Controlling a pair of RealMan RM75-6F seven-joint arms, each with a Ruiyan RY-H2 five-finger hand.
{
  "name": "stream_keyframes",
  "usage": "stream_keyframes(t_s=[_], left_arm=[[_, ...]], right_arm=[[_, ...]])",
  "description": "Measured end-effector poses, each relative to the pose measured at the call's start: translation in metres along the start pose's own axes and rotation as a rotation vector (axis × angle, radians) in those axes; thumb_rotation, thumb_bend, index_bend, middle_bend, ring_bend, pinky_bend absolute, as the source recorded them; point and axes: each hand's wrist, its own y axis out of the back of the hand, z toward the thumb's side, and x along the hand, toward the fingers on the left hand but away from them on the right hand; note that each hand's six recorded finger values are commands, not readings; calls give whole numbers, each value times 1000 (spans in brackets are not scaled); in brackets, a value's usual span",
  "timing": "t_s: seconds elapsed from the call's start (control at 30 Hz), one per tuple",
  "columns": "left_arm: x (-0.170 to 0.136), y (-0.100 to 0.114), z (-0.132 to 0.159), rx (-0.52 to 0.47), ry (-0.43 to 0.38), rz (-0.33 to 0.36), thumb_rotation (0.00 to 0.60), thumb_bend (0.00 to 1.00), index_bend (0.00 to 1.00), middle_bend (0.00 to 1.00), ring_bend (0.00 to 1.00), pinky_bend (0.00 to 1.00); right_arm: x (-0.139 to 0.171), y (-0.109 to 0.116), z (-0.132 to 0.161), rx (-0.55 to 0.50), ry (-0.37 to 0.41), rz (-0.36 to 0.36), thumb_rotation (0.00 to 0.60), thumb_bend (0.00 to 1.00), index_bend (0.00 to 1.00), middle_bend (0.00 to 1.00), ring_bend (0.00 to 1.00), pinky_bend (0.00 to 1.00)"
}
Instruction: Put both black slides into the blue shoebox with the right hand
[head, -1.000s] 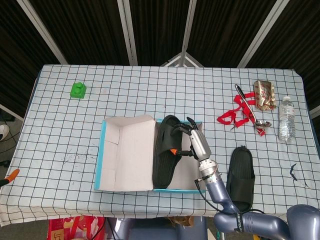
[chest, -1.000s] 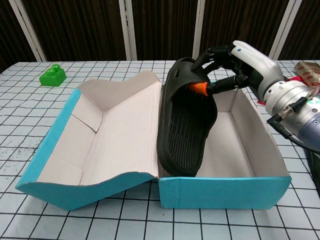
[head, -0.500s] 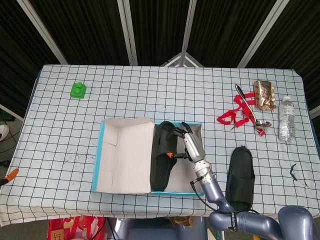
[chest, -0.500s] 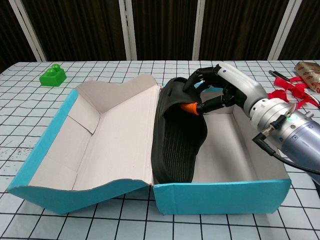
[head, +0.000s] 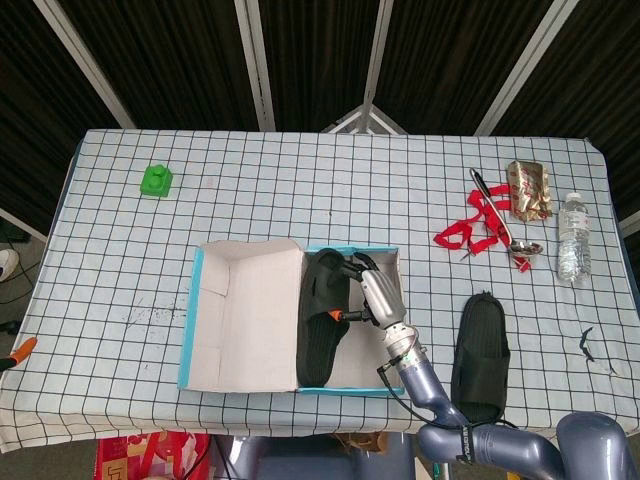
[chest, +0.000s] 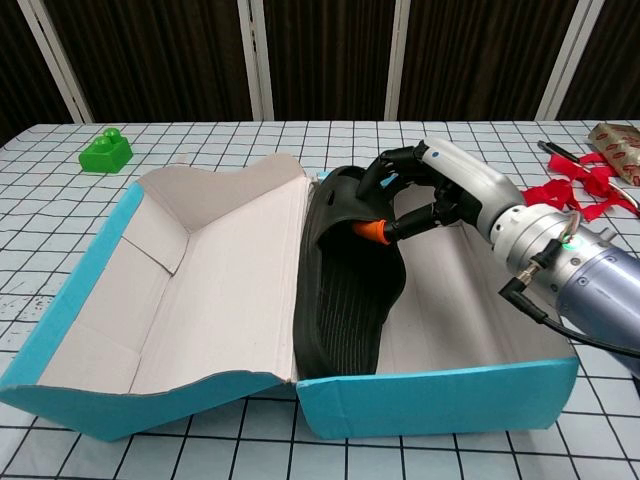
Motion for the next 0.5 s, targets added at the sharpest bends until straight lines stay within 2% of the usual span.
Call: stream_keyframes(t_s=[0.1, 0.17, 0.27, 0.5], left_arm=[[0, 0, 0, 0, 2, -1, 600, 164, 74, 0, 0, 0], [0, 0, 0, 0, 3, -1, 600, 164, 74, 0, 0, 0], [0, 0, 0, 0, 5, 1, 600, 164, 74, 0, 0, 0], [0, 0, 0, -1, 3, 1, 600, 164, 74, 0, 0, 0]], right_arm=[[0, -1, 2, 10, 5, -1, 600, 528, 535, 570, 625, 254], [0, -1, 2, 17, 8, -4, 600, 529, 541, 570, 640, 356], [-1, -2, 3, 27, 8, -6, 600, 529, 546, 570, 646, 456], [-1, -7, 0, 43, -7, 16, 600, 529, 549, 563, 646, 480]])
